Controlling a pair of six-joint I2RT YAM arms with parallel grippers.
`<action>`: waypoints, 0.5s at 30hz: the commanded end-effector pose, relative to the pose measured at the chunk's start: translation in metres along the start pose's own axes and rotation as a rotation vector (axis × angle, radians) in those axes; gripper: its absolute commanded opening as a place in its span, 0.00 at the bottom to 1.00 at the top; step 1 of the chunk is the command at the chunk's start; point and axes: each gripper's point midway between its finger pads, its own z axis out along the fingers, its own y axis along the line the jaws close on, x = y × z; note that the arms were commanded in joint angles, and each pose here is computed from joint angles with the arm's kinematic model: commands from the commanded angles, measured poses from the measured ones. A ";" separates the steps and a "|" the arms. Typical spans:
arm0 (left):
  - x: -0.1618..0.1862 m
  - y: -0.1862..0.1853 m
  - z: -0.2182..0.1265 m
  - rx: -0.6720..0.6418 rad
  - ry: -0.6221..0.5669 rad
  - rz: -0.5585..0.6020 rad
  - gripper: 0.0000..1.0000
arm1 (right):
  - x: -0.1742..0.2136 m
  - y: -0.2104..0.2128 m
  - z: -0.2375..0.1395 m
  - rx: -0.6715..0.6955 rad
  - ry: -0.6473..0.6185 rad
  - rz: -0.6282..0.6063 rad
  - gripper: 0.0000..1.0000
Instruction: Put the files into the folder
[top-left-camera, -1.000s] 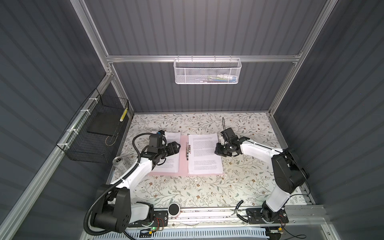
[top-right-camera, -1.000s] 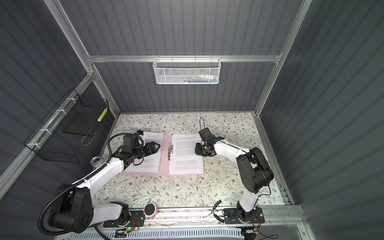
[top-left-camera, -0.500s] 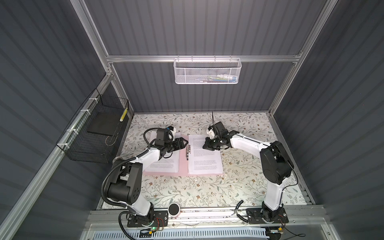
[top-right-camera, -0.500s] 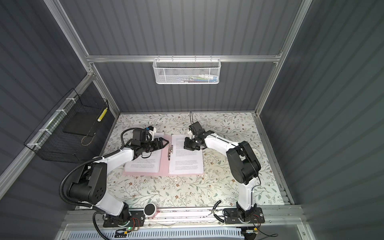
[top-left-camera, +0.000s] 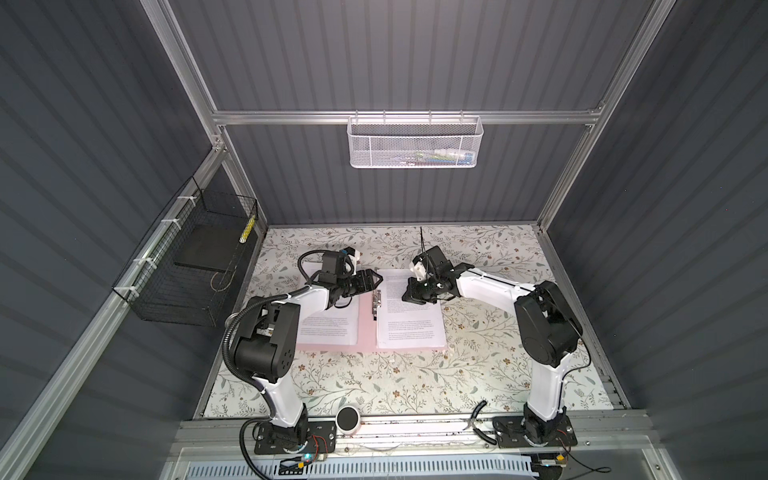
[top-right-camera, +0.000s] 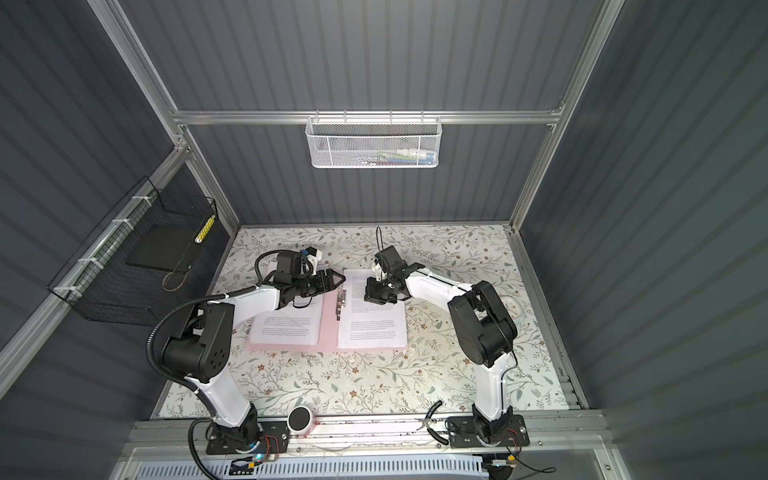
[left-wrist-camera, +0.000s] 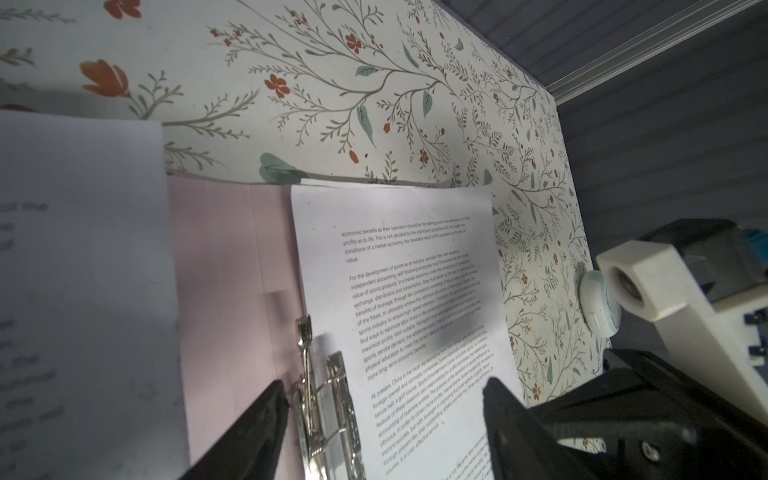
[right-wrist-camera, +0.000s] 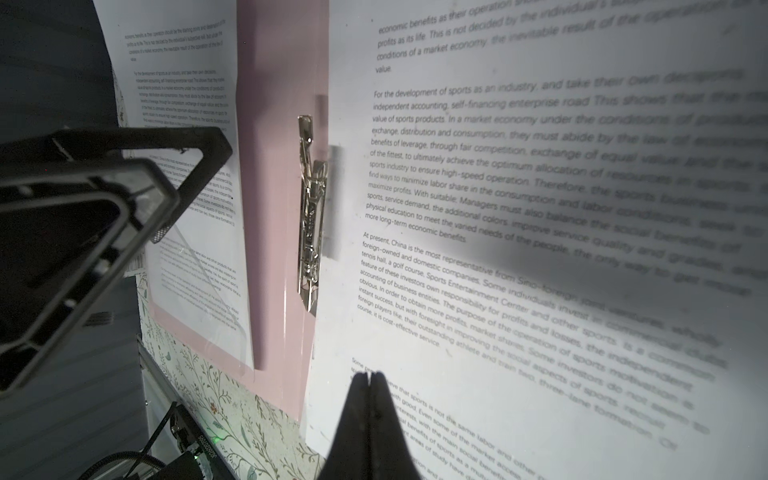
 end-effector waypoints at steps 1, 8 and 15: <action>-0.006 -0.007 0.011 0.036 0.009 0.011 0.75 | 0.009 -0.006 0.008 0.005 0.030 0.016 0.00; -0.003 0.002 0.030 0.045 0.039 -0.007 0.74 | 0.011 -0.006 0.008 0.006 0.030 0.018 0.00; 0.002 0.009 0.040 0.046 0.056 -0.020 0.73 | 0.009 -0.005 0.005 0.006 0.023 0.017 0.00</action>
